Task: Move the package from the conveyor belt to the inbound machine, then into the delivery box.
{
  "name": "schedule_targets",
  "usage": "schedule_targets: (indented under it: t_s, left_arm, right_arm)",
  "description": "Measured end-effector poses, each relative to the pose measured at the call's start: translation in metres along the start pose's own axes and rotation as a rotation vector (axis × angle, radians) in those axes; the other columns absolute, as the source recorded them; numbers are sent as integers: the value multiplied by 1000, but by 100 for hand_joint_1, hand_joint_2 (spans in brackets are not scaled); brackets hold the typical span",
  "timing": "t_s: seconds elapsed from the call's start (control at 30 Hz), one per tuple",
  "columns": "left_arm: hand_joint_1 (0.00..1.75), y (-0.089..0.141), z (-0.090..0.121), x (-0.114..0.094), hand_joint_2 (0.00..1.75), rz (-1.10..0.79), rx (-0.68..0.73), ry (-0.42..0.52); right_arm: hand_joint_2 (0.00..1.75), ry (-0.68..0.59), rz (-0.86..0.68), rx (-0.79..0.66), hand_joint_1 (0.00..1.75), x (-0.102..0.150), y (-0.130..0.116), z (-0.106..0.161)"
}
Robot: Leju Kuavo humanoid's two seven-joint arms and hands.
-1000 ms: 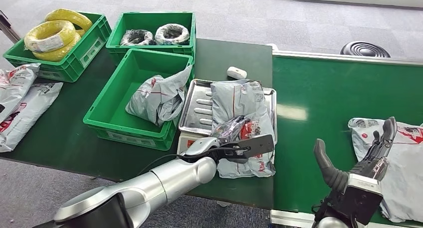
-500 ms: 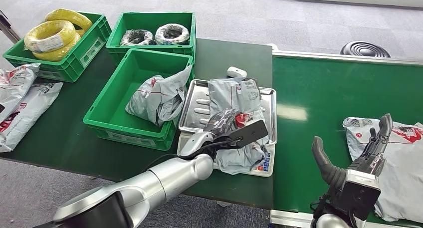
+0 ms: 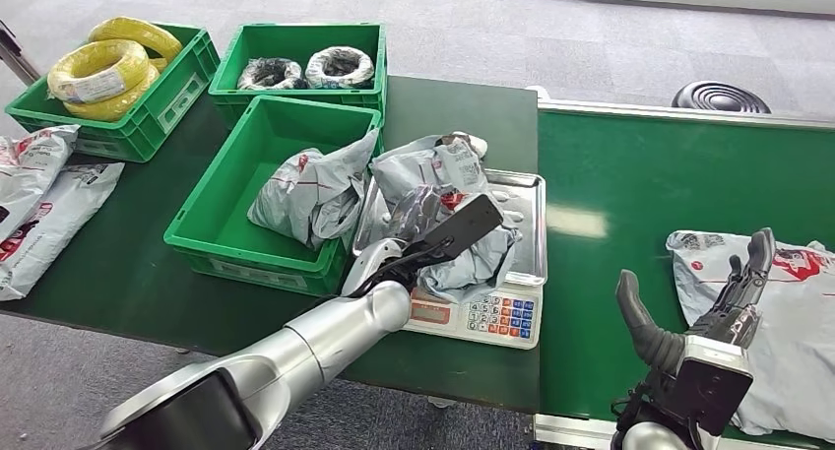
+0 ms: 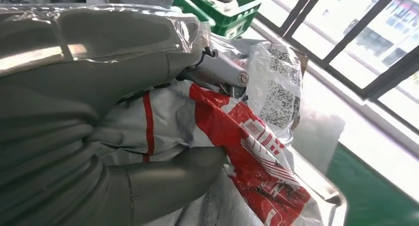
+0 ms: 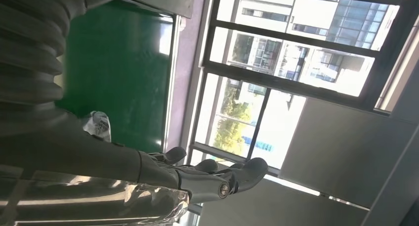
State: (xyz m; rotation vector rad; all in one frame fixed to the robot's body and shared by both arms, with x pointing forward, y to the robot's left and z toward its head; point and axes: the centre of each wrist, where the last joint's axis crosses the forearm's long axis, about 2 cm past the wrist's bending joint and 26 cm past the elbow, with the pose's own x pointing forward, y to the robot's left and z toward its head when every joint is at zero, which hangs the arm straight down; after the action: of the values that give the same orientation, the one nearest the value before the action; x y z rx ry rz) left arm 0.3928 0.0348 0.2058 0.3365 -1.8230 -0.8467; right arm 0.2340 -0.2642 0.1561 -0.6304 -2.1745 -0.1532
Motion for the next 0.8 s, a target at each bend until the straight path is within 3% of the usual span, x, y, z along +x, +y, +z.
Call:
schedule_targets:
  t_s: [0.13, 0.23, 0.33, 0.43, 0.5, 0.63, 0.77, 0.8]
  left_arm:
    - [175, 30, -17, 12, 175, 27, 192, -131]
    - [175, 81, -37, 22, 175, 0, 372, -203]
    - [175, 144, -50, 16, 175, -60, 545, -211]
    - [175, 201, -52, -8, 175, -103, 695, -156]
    - [175, 228, -48, -27, 175, -96, 767, -105]
    - [175, 255, -39, -55, 175, -112, 835, 32]
    - [175, 273, -23, -98, 175, -102, 828, 246]
    - [159, 276, -18, -109, 175, -100, 824, 286]
  right_arm:
    - [175, 5, 5, -3, 0, -1, -1, 3]
    - [175, 12, 5, -4, 0, -2, -3, 5]
    - [175, 21, 9, -4, 0, -4, -6, 9]
    - [175, 31, 16, -3, 0, -5, -8, 14]
    - [175, 34, 19, 0, 0, -5, -8, 16]
    - [175, 37, 16, 9, 0, -5, -6, 18]
    - [175, 50, 14, 20, 0, -6, -6, 20]
    - [175, 53, 15, 22, 0, -6, -6, 21]
